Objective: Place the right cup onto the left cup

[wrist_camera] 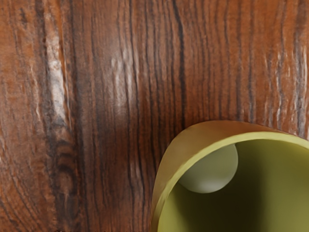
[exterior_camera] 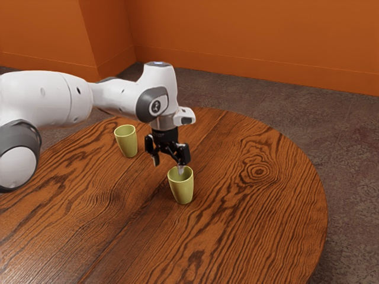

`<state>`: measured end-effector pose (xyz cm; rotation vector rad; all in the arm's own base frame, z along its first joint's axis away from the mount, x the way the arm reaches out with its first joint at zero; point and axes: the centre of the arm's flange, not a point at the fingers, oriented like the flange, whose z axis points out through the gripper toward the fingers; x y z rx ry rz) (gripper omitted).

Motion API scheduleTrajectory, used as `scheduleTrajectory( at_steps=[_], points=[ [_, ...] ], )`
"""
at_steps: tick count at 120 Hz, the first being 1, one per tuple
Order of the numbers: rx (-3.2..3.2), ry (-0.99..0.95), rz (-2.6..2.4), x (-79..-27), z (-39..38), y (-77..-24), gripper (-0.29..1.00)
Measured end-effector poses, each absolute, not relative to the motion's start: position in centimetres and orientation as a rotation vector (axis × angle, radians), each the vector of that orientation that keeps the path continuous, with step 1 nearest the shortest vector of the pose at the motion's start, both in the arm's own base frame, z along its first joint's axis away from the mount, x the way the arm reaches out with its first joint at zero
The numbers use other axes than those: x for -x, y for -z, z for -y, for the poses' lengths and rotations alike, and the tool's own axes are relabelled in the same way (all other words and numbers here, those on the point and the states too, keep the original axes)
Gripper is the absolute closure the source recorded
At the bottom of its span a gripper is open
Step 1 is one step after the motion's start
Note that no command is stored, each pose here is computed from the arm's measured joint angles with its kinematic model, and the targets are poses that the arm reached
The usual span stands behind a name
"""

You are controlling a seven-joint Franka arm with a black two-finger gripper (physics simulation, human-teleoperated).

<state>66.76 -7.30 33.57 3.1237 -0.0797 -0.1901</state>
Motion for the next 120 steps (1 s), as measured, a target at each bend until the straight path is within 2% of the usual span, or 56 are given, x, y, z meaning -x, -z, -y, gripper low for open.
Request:
scheduleTrajectory(
  at_steps=[55, 97, 120],
  points=[
    [-3.113, 0.223, 0.052, -66.6, 7.0, -30.7, 0.01],
    [-3.115, 0.210, 0.050, -66.8, 7.1, -30.3, 0.56],
    [-3.115, 0.199, 0.053, -66.8, 7.4, -30.3, 0.71]
  ],
)
